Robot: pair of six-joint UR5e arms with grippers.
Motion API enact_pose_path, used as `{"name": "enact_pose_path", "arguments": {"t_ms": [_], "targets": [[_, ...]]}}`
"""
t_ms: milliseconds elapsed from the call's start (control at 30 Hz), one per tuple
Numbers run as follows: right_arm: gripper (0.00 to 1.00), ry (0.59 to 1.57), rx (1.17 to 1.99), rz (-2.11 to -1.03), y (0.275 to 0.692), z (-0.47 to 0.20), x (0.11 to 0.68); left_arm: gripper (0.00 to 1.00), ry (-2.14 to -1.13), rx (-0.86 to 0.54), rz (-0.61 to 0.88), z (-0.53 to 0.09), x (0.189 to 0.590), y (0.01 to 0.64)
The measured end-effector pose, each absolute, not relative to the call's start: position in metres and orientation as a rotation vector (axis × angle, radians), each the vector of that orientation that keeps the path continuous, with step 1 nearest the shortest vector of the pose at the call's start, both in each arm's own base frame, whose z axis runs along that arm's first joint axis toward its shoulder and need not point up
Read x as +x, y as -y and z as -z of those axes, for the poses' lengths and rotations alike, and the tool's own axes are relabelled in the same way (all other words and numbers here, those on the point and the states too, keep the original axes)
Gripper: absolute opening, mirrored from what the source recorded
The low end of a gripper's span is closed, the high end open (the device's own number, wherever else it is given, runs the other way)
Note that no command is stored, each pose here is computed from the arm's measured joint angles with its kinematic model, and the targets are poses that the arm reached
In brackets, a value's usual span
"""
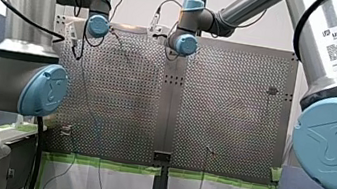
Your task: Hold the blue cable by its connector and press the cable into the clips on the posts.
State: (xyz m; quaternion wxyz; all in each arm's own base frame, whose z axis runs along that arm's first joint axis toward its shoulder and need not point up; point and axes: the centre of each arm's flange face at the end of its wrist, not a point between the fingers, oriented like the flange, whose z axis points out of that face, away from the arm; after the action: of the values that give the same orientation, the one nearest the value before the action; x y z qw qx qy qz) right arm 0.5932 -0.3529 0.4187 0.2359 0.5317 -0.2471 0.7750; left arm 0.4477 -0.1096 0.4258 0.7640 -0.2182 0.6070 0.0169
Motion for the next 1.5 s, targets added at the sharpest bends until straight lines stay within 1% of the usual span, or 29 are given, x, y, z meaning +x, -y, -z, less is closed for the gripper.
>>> {"name": "enact_pose_path", "arguments": {"t_ms": [233, 433, 633, 800, 1300, 1500], "targets": [[0.00, 0.688, 1.440, -2.144, 0.354, -0.425, 0.594, 0.00, -1.299, -0.465, -0.032, -0.441, 0.456, 0.103], [0.00, 0.695, 1.429, -2.150, 0.356, -0.428, 0.594, 0.00, -1.301, -0.451, -0.033, -0.443, 0.467, 0.097], [0.00, 0.700, 1.424, -2.146, 0.360, -0.428, 0.593, 0.00, -1.274, -0.449, -0.030, -0.458, 0.467, 0.092], [0.00, 0.702, 1.422, -2.145, 0.361, -0.428, 0.593, 0.00, -1.280, -0.445, -0.034, -0.457, 0.467, 0.089], [0.00, 0.727, 1.431, -2.125, 0.363, -0.420, 0.593, 0.00, -1.313, -0.414, -0.075, -0.446, 0.469, 0.089], [0.00, 0.749, 1.470, -2.096, 0.367, -0.397, 0.598, 0.00, -1.326, -0.403, -0.081, -0.442, 0.470, 0.090]]}}
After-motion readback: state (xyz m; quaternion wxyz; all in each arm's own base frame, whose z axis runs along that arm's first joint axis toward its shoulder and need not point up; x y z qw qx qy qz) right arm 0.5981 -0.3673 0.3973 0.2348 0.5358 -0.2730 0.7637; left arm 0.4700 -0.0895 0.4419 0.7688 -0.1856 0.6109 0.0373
